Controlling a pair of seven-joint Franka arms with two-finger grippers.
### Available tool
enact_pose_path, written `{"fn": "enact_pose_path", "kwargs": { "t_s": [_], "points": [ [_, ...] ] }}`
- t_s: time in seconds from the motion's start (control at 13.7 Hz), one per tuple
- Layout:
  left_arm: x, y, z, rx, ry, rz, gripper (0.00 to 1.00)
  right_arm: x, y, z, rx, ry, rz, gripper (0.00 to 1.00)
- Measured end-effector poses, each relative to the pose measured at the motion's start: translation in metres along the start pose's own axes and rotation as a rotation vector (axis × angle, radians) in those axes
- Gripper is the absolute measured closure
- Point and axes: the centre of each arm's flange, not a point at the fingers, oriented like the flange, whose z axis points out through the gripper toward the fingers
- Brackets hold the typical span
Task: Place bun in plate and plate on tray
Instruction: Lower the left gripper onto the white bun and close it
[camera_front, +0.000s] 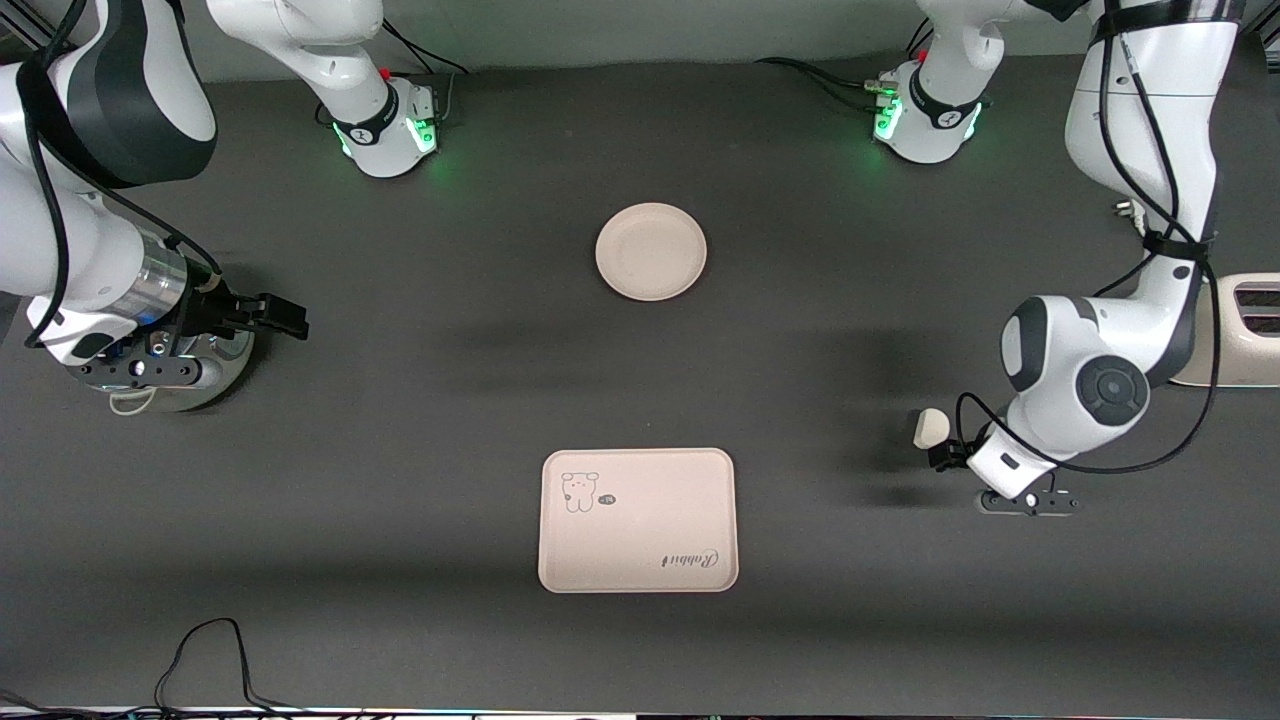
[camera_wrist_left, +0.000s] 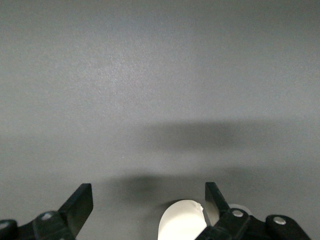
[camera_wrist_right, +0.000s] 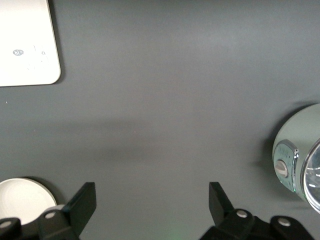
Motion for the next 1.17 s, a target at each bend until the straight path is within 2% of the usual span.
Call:
{"fn": "enact_pose_path", "kwargs": {
  "t_s": [0.15,0.29,0.51,0.8,1.17],
  "points": [
    [-0.025,0.000,0.008,-0.004,0.029,0.002,0.00,0.003,0.001,0.001,0.004,0.014,0.002,0.00],
    [-0.035,0.002,0.005,-0.007,0.056,0.004,0.00,0.006,0.003,0.003,0.006,0.023,0.007,0.00],
    [-0.046,0.008,0.008,-0.019,0.136,0.014,0.01,0.008,0.007,0.006,0.006,0.018,0.014,0.00],
    [-0.071,0.013,0.023,-0.029,0.204,0.021,0.01,0.008,0.007,0.009,0.006,0.014,0.014,0.00],
    [-0.095,0.015,0.038,-0.040,0.276,0.016,0.07,0.008,0.007,0.009,0.006,0.014,0.014,0.00]
  ]
}}
